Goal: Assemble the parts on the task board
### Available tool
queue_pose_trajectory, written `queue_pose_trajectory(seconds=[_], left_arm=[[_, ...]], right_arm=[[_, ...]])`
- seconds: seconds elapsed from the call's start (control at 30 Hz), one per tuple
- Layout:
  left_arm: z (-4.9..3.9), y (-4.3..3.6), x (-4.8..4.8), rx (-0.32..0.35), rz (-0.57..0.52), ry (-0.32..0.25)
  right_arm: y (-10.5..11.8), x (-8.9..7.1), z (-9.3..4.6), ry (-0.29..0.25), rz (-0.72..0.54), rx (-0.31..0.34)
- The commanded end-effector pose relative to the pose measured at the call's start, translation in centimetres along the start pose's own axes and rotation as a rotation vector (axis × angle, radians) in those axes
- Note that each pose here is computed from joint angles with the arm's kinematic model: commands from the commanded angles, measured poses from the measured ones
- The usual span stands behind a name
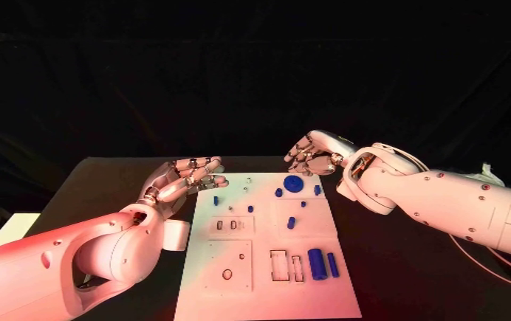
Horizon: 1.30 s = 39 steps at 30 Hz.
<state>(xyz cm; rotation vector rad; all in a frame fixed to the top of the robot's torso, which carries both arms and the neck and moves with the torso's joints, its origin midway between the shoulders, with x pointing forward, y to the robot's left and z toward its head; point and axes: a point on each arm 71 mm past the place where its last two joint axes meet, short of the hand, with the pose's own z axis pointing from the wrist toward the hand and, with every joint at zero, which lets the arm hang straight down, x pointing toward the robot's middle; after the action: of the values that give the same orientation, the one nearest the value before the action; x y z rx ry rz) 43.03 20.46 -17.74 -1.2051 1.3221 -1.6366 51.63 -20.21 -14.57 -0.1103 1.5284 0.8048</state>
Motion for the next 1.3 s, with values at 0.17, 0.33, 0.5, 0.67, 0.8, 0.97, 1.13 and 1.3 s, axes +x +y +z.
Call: queue_pose_trajectory(seconds=[0.17,0.33,0.5,0.67,0.8,0.97,1.13,1.3], left_arm=[[-0.86,-0.99,1.27,0.014,-0.019,0.063],[-1.43,-1.41,1.78,0.013,-0.028,0.081],[-1.58,-1.55,1.96,0.012,-0.031,0.088],[-1.66,-1.66,1.94,0.012,-0.029,0.085],[-1.70,-1.71,1.85,0.010,-0.028,0.080],[-1.68,-1.72,1.70,0.008,-0.027,0.073],[-1.63,-1.70,1.48,0.007,-0.026,0.065],[-1.59,-1.68,1.33,0.005,-0.024,0.058]], right_arm=[[0.4,0.4,0.5,0.098,-0.312,0.038],[0.7,0.6,0.9,0.126,-0.365,0.041],[1.0,1.0,1.2,0.152,-0.386,0.036],[1.2,1.2,1.5,0.165,-0.399,0.032],[1.2,1.3,1.5,0.176,-0.409,0.032],[1.0,1.5,1.5,0.194,-0.424,0.039],[1.1,1.6,1.5,0.209,-0.430,0.037],[1.3,1.8,1.5,0.219,-0.433,0.031]])
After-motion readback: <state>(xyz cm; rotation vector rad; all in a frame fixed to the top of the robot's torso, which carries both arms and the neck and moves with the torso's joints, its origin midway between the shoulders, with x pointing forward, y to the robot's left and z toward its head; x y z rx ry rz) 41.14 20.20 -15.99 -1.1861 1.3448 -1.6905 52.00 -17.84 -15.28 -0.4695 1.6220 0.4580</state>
